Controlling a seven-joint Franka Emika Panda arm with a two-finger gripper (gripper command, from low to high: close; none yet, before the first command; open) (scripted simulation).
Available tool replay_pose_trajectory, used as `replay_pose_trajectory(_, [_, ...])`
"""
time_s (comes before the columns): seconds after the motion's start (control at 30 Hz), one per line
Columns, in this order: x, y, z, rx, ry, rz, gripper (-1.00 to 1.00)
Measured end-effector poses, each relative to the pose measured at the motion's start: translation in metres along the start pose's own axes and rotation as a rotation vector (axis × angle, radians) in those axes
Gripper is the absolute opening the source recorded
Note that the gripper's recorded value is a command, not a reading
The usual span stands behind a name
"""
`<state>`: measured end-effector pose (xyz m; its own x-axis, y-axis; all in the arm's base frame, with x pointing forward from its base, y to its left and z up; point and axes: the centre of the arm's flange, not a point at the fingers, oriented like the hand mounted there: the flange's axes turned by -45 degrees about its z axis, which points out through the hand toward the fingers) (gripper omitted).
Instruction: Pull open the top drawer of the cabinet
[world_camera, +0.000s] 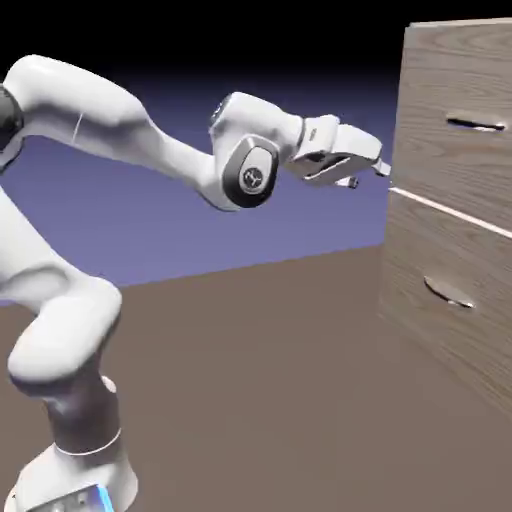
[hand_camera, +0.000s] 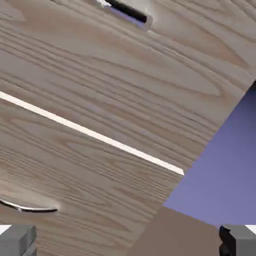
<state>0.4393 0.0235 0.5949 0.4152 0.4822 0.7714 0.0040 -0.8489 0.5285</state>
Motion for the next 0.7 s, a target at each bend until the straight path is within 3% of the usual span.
replay_pose_trajectory(0.7, [0.107,-0.032,0.06,-0.206,0.202,-0.585,0.0])
